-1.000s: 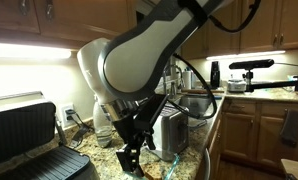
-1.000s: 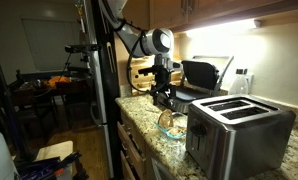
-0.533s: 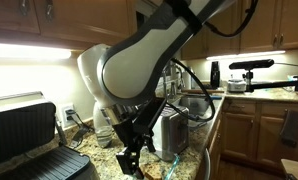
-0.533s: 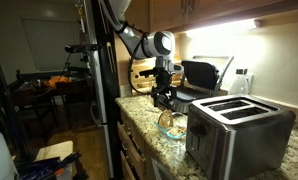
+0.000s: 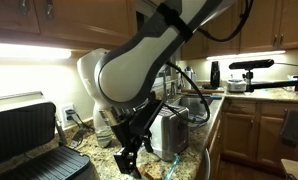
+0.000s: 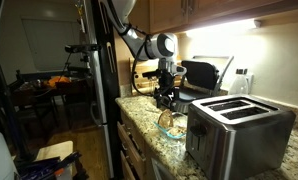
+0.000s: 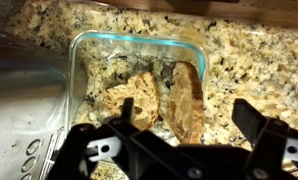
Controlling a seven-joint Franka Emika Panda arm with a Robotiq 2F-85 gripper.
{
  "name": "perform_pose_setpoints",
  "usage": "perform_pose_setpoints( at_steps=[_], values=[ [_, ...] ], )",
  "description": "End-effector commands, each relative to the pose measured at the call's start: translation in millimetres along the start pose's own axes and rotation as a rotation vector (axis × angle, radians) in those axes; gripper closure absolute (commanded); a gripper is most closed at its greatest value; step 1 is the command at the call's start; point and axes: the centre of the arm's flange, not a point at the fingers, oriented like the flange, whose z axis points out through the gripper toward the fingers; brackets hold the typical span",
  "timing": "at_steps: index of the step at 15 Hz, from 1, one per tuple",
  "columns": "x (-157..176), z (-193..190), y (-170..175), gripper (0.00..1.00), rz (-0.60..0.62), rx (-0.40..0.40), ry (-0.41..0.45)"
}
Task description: Put the bread inside the toaster
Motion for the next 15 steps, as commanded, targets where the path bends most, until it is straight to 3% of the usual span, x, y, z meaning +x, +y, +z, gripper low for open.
perform_pose_setpoints(
  at_steps=[1, 12, 13, 15],
  values=[
    [15, 2, 0, 0.0, 0.028, -0.003, -0.017],
    [30, 12, 2, 0.0, 0.046, 0.002, -0.024],
    [30, 12, 2, 0.25, 0.046, 0.002, -0.022],
    [29, 11, 3, 0.33, 0.046, 0.001, -0.019]
  ],
)
